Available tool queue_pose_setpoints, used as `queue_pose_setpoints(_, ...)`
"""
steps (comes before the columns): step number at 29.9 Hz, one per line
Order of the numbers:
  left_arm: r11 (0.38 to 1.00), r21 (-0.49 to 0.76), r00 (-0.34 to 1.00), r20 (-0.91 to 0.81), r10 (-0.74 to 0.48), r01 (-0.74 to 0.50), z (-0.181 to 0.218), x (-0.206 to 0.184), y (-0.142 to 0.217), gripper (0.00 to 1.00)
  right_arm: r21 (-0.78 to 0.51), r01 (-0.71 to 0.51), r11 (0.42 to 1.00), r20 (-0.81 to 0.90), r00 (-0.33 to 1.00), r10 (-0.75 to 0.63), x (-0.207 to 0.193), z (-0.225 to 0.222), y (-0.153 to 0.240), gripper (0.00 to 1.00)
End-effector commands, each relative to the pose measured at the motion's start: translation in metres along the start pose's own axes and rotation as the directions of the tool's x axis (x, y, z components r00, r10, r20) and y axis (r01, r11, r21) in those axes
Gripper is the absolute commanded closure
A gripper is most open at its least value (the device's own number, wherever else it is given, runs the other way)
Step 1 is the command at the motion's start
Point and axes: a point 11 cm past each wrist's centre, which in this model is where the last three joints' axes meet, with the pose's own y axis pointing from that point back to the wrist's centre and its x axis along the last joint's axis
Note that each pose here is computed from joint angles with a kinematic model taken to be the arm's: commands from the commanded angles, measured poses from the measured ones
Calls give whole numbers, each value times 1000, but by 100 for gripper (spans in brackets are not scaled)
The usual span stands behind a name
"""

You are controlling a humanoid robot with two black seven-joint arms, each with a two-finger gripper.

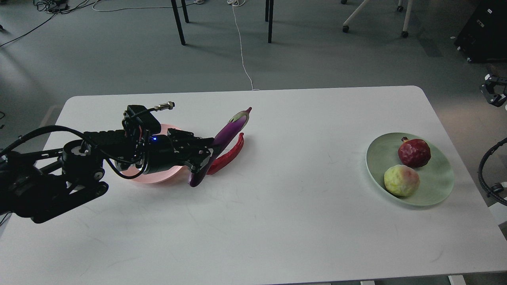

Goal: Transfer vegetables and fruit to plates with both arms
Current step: 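Lift the eggplant and lay it on the pink plate, then release, then move the left gripper to the red chili pepper and grasp it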

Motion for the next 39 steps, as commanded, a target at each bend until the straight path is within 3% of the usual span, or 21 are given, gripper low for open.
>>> queue_pose_setpoints(1, 998, 68, 1000, -27, 1, 1, -26, -5, 28, 75, 0, -2, 1000, -2, 1000, 2, 1, -1, 1, 1)
queue_pose_setpoints(11, 963, 251, 986, -153, -62, 100, -92, -62, 62, 73, -1, -1, 1000, -1, 1000, 1, 1, 0, 1, 1)
queue_pose_setpoints(14, 969, 232, 987, -151, -48, 83, -86, -61, 49, 56, 2, -2, 1000, -3, 1000, 2, 1, -2, 0, 1)
queue_pose_setpoints(16, 971, 232, 990, -135, -27, 58, -85, -60, 44, 33, 2, -2, 1000, -3, 1000, 2, 1, -2, 0, 1)
queue_pose_setpoints(17, 970, 237, 992, -128, -14, 45, -86, -59, 44, 26, 4, -2, 1000, -2, 1000, 2, 1, -2, 0, 1)
queue_pose_setpoints(22, 974, 225, 993, -120, 0, 28, -83, -57, 34, 17, 5, -5, 1000, -3, 1000, 5, 3, -2, 1, 1)
queue_pose_setpoints(28, 980, 199, 994, -110, 18, 4, -75, -44, 18, 16, 6, -20, 1000, -16, 1000, 20, 11, -6, 6, 1)
queue_pose_setpoints(30, 984, 177, 996, -82, 44, -29, -70, -23, 7, 16, 4, -34, 999, -27, 999, 34, 18, -8, 10, 1)
queue_pose_setpoints(36, 991, 35, 992, 16, 129, -130, -21, 44, -54, 17, 1, -50, 999, -42, 998, 50, 27, -12, 16, 1)
queue_pose_setpoints(39, 991, 6, 990, 50, 134, -135, 5, 56, -84, 18, 1, -52, 999, -44, 998, 51, 28, -12, 17, 1)
